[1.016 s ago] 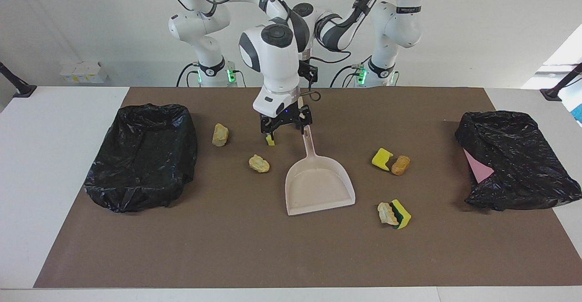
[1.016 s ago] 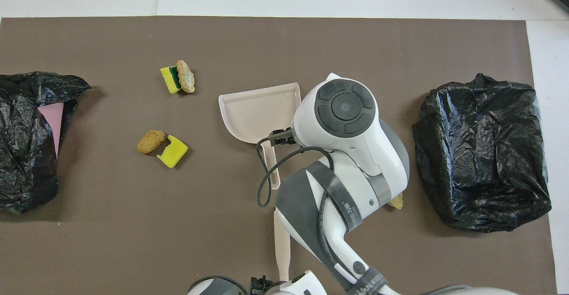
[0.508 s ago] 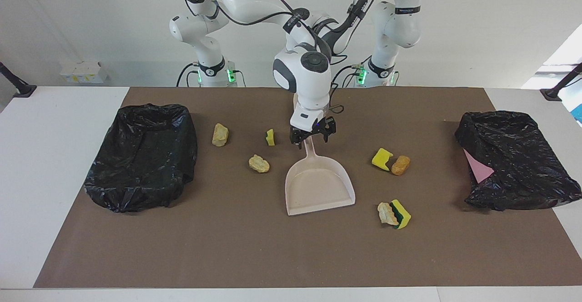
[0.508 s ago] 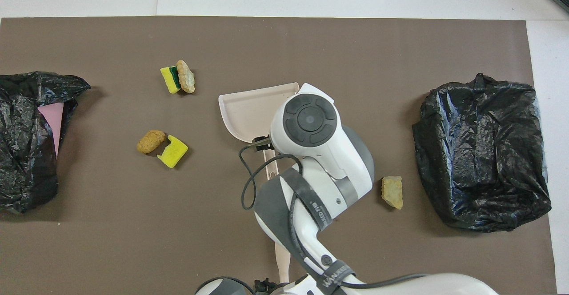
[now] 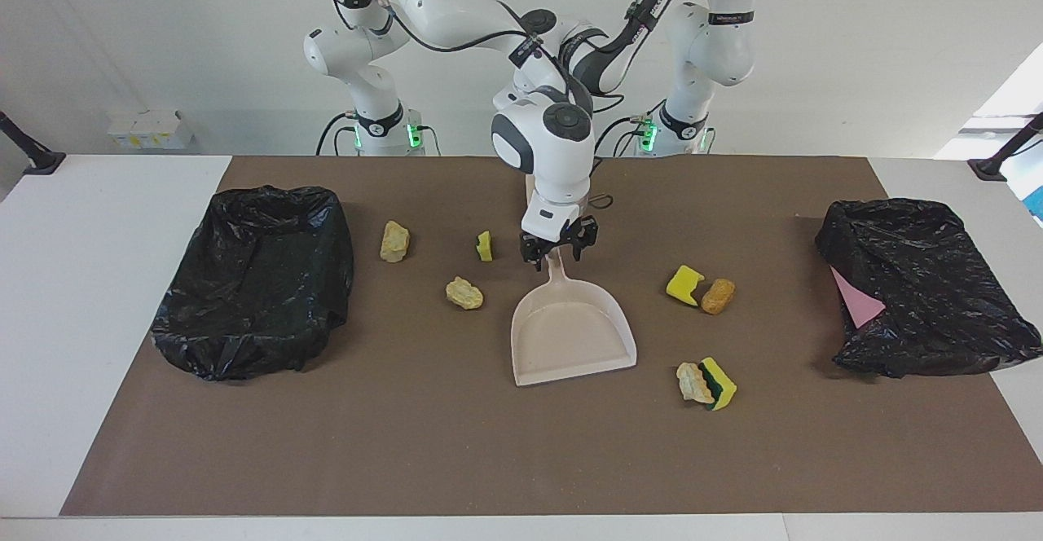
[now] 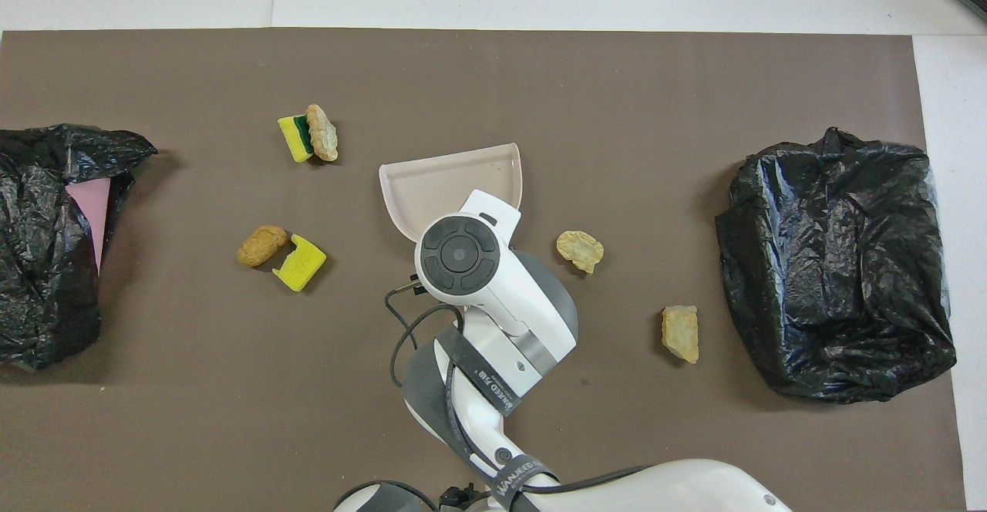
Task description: Sweep and dump trash in bin
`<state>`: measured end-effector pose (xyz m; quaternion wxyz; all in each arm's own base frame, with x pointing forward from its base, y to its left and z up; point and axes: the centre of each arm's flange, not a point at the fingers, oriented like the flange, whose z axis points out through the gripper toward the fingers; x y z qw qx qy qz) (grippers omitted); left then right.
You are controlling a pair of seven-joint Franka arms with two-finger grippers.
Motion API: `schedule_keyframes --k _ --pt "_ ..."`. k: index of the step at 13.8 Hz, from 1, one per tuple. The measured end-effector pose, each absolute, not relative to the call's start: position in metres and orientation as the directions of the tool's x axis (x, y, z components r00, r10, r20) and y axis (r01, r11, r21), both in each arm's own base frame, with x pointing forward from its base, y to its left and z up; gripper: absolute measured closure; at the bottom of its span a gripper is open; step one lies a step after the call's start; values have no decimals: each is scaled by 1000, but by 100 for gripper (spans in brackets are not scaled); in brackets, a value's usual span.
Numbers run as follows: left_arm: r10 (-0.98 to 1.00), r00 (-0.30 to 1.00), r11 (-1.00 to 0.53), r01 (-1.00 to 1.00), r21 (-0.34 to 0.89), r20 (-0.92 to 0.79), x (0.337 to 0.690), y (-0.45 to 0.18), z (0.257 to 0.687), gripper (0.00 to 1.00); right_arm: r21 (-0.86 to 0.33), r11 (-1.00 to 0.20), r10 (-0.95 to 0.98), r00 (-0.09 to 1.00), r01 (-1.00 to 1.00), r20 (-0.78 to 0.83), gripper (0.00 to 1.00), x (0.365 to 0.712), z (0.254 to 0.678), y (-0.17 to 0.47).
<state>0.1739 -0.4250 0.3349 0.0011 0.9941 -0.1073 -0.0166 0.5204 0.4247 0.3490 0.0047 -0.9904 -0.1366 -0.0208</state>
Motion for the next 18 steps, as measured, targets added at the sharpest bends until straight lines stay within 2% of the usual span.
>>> schedule_keyframes --k 1,2,3,5,6,12,18 --pt "-214 976 -977 -213 4 -34 174 -425 336 60 -3 -963 271 962 271 41 37 520 348 424" --pt "-213 976 -977 -213 2 -36 174 -424 336 71 -3 -963 271 962 271 40 43 520 348 424" --pt "-212 976 -977 -213 0 -37 173 -424 336 74 -2 -963 271 962 271 39 44 519 348 424" --pt "-211 976 -977 -211 -11 -46 173 -421 338 74 -2 -964 267 963 268 39 63 519 348 423" --pt "-208 977 -978 -209 -25 -57 173 -417 341 74 -3 -964 265 963 265 40 67 519 349 423" --pt "-128 984 -985 -140 -96 -121 186 -364 379 74 -1 -963 270 961 270 57 67 522 359 419" --pt "-42 987 -984 -68 -166 -156 210 -329 380 74 35 -831 555 823 555 121 67 570 407 343"
